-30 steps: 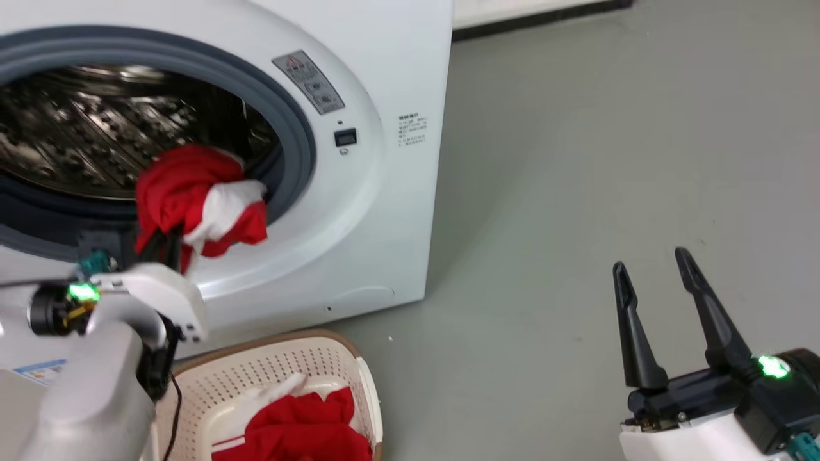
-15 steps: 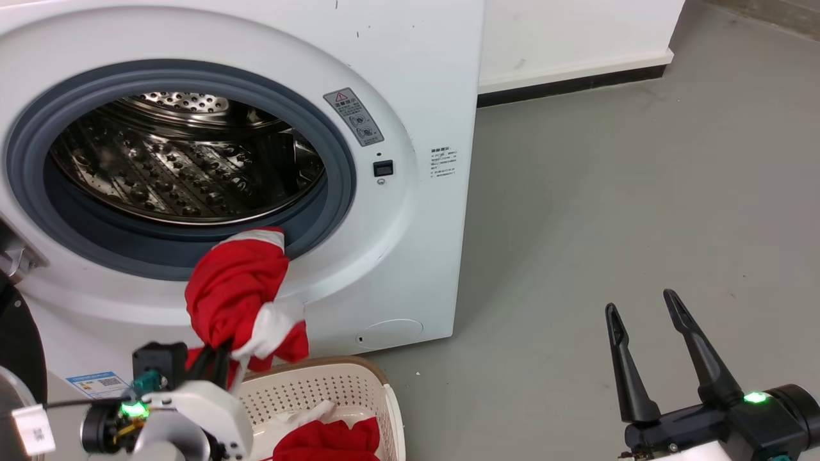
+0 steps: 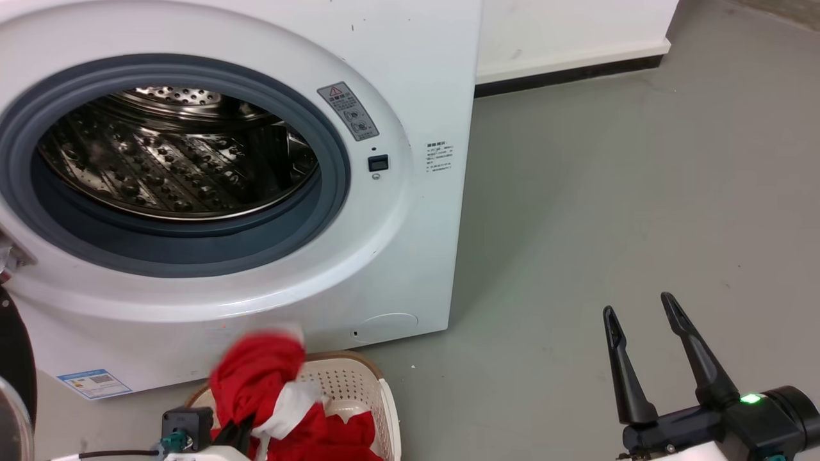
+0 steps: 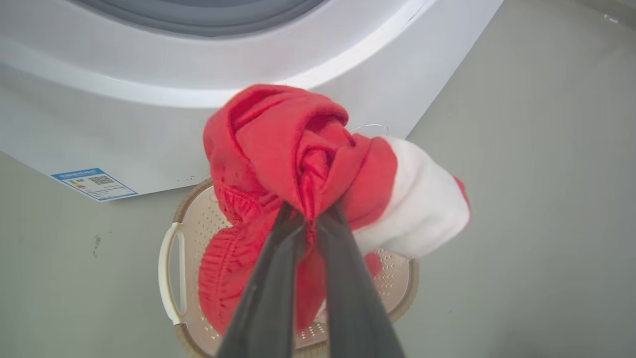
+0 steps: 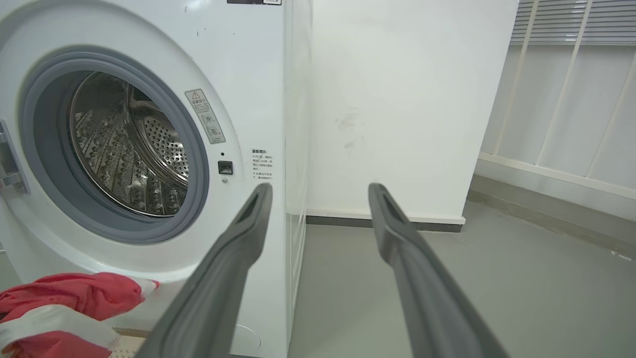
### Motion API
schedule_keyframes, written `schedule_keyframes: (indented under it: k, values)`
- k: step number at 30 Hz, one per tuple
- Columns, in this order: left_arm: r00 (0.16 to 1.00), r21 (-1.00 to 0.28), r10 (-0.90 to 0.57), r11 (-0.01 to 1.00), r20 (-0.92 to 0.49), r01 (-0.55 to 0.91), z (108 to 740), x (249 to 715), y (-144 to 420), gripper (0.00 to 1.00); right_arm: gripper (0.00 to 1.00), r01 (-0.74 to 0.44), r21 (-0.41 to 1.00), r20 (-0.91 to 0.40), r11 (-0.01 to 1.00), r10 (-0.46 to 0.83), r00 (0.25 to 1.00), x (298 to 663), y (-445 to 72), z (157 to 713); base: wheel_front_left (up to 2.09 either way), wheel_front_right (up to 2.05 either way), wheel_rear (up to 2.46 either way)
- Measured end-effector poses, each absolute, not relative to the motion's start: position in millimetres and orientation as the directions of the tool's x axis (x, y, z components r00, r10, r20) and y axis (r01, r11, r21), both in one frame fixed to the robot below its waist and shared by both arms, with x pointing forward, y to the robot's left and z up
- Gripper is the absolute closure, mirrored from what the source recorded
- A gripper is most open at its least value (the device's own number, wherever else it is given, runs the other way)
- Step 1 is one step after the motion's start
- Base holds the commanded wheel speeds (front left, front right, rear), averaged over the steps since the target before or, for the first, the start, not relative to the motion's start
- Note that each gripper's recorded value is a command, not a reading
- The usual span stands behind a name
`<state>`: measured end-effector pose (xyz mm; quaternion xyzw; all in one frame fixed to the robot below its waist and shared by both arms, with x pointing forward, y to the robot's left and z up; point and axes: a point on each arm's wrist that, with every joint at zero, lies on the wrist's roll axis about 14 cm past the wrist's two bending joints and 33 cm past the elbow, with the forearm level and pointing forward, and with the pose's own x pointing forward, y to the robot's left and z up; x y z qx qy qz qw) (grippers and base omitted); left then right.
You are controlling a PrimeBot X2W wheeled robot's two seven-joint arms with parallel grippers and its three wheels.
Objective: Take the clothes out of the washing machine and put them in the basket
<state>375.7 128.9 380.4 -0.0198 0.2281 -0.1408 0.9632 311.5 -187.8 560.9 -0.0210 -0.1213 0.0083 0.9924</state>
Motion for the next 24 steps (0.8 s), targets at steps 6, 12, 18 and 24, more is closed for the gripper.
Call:
schedule_keyframes:
  k: [6,12,18,24]
  values:
    - [0.810,-0.117,-0.278,0.960,-0.517,0.255,348,368,129,1.00,0.00,-0.001,-0.048,0.228,0.999,0.012,0.973,317,-191,558,0.00,0.00,0.00]
    - [0.764,-0.123,-0.265,0.963,-0.588,0.240,319,376,128,1.00,0.00,0.011,-0.058,0.222,0.998,0.002,0.975,328,-195,558,0.00,0.00,0.00]
    - [0.682,-0.135,-0.259,0.964,-0.683,0.231,279,379,124,1.00,0.00,0.031,-0.068,0.206,0.997,-0.016,0.978,344,-203,554,0.00,0.00,0.00]
    - [0.596,-0.143,-0.238,0.969,-0.767,0.203,245,377,123,1.00,0.00,0.041,-0.070,0.183,0.997,-0.027,0.983,358,-208,547,0.00,0.00,0.00]
